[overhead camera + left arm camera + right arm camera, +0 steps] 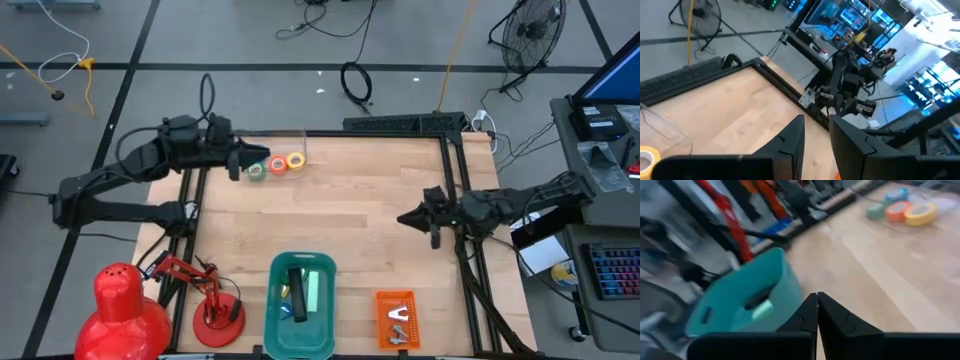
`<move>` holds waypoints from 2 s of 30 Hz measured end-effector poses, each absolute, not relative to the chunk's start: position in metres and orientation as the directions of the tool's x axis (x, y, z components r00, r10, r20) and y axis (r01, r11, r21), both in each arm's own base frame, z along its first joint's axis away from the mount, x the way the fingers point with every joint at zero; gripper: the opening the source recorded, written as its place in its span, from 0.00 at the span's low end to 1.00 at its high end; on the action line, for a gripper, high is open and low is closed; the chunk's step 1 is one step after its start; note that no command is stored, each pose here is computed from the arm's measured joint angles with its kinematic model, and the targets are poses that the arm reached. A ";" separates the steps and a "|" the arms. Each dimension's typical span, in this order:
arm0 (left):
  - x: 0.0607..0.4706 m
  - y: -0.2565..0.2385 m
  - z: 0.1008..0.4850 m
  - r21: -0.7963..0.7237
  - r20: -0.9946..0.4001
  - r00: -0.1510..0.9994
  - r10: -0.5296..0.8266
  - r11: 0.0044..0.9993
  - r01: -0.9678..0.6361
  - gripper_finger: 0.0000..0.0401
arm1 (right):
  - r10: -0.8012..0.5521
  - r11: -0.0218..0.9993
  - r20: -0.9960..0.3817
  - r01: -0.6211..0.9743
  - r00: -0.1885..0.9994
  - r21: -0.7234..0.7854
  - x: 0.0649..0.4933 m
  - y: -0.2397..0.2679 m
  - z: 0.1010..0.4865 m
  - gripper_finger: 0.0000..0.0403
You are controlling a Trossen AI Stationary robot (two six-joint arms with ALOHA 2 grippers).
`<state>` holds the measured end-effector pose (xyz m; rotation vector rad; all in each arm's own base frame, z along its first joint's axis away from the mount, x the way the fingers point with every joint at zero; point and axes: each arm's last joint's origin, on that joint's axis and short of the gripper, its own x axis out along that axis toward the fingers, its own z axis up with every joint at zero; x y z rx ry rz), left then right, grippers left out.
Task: Pick and place Stapler, Stapler remover, tape
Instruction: Return to Home Position
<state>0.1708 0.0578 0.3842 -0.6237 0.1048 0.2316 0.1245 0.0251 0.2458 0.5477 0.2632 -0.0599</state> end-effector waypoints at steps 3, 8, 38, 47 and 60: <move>0.179 0.061 0.382 -0.595 -0.168 0.968 0.186 0.764 -0.250 0.23 | 0.067 0.836 -0.159 0.031 0.985 0.548 0.113 0.024 0.229 0.00; 0.192 0.061 0.379 -0.623 -0.167 0.971 0.169 0.745 -0.237 0.23 | 0.096 0.820 -0.086 -0.030 0.992 0.572 0.098 0.020 0.210 0.00; 0.203 0.035 0.379 -0.642 -0.151 0.969 0.196 0.726 -0.247 0.23 | 0.144 0.855 -0.217 -0.011 0.965 0.518 0.078 0.017 0.187 0.00; 0.204 0.028 0.379 -0.616 -0.157 0.966 0.206 0.744 -0.258 0.23 | 0.132 0.860 -0.277 0.028 0.952 0.510 0.077 0.016 0.181 0.00; 0.204 0.022 0.374 -0.599 -0.207 0.957 0.204 0.747 -0.289 0.23 | 0.109 0.822 -0.296 0.081 0.949 0.564 0.087 0.018 0.150 0.00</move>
